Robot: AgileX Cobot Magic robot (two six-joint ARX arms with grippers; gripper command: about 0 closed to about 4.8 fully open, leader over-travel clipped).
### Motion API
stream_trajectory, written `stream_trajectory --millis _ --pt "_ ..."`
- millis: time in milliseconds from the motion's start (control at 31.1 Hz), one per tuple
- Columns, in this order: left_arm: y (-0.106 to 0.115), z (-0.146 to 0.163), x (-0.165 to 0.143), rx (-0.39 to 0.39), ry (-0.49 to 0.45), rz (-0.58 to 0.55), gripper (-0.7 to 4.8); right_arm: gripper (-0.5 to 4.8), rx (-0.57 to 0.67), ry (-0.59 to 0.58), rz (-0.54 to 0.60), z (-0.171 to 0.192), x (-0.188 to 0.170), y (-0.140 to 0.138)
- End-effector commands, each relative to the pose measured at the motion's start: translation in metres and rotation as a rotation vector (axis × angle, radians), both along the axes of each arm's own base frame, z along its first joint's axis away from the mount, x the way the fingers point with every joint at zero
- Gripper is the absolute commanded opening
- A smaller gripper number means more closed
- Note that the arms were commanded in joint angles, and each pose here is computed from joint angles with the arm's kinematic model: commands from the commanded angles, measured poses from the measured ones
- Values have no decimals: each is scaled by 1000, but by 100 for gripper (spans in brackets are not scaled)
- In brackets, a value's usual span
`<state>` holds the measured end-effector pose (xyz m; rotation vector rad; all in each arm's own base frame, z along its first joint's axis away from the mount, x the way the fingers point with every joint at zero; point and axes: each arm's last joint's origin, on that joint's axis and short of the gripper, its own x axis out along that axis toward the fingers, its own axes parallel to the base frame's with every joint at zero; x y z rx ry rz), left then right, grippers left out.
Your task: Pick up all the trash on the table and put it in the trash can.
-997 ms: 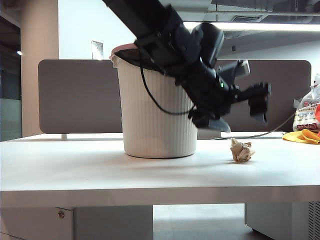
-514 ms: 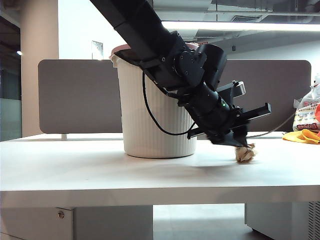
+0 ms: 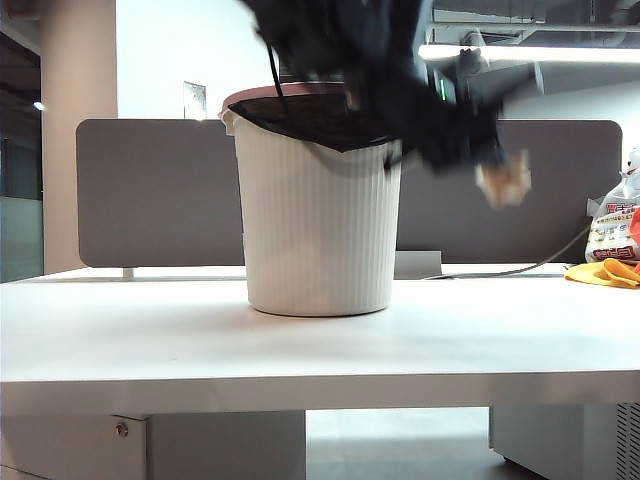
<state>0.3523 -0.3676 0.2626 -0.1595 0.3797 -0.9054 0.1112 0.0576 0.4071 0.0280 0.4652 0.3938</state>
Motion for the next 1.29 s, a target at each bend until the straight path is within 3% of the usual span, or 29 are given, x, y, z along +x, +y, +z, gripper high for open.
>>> stream_trajectory --millis 32,96,193,321,450,707,900,1093,1125,1157,1190,1222,1254,1286 --pt "12 50 -14 -25 -137 -21 -5 -7 -16 -129 -32 11 -4 -4" --pt "22 74 -22 1 -232 -26 -5 -7 2 -178 -30 16 -7 -6" --pt "39 103 -32 30 -303 10 -5 -7 29 -226 -29 21 -6 -5" --pt "68 135 -42 61 -330 73 -5 -7 74 -286 38 28 0 1" --pt "103 156 -42 142 -366 196 -5 -7 118 -317 119 31 16 12" --pt "167 152 -11 264 -265 348 -5 -7 121 -267 210 21 58 43" --pt "180 148 4 266 -270 394 -5 -7 129 -281 217 25 69 50" --pt "178 145 8 246 -277 353 -3 -7 140 -307 217 28 69 50" --pt "178 145 8 247 -276 353 17 -7 142 -304 228 28 68 50" --pt "178 145 8 248 -276 355 112 -7 145 -301 242 28 68 50" --pt "178 145 8 249 -279 354 246 -7 148 -300 250 28 68 51" --pt "178 145 8 248 -280 355 422 -7 149 -298 257 28 68 51" --pt "178 145 8 250 -280 362 479 -7 149 -296 258 27 68 51" --pt "179 145 9 255 -280 375 479 -7 149 -296 257 27 67 51"
